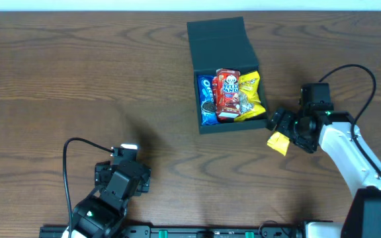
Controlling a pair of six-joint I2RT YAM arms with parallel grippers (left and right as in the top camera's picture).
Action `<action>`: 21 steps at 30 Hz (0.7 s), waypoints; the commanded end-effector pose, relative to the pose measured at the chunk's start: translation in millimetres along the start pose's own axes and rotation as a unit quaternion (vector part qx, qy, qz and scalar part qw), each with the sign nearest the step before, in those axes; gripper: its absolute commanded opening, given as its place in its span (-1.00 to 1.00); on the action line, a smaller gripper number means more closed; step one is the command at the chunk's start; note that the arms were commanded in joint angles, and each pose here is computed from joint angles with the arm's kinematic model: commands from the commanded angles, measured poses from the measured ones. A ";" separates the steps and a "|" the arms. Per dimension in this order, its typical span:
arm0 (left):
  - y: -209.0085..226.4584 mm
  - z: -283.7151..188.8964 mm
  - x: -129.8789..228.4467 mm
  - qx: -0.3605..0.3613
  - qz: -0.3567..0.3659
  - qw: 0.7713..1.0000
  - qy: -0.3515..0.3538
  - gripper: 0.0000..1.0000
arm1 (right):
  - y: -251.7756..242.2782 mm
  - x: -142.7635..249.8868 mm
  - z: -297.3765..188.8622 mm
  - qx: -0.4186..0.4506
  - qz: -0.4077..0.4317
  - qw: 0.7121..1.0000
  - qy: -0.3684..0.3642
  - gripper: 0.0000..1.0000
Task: Pack container
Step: 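Move the right gripper to the small yellow snack bag, then grasp the small yellow snack bag with the right gripper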
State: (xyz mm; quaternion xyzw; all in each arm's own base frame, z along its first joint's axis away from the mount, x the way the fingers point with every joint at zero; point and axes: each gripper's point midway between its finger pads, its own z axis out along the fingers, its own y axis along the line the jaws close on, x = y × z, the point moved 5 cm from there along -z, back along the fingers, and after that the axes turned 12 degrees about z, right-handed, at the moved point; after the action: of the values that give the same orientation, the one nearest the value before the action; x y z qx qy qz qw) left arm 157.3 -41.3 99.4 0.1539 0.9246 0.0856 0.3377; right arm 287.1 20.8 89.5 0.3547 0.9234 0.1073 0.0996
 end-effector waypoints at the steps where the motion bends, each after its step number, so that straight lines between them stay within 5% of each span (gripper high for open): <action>1: 1.2 -0.6 -0.2 -0.003 0.001 1.000 -0.001 0.91 | 7.3 0.6 -1.4 -0.023 -0.027 0.999 0.010 0.99; 21: 1.2 -0.6 -0.3 -0.003 0.001 1.000 -0.001 0.91 | -11.9 -6.3 34.9 0.046 -0.034 0.998 0.016 0.99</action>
State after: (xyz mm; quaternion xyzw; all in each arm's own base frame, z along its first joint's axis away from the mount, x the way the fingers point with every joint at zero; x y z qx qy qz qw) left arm 157.3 -41.3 99.4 0.1539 0.9246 0.0858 0.3378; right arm 289.8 18.6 55.7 0.3262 0.9396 0.0808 0.0648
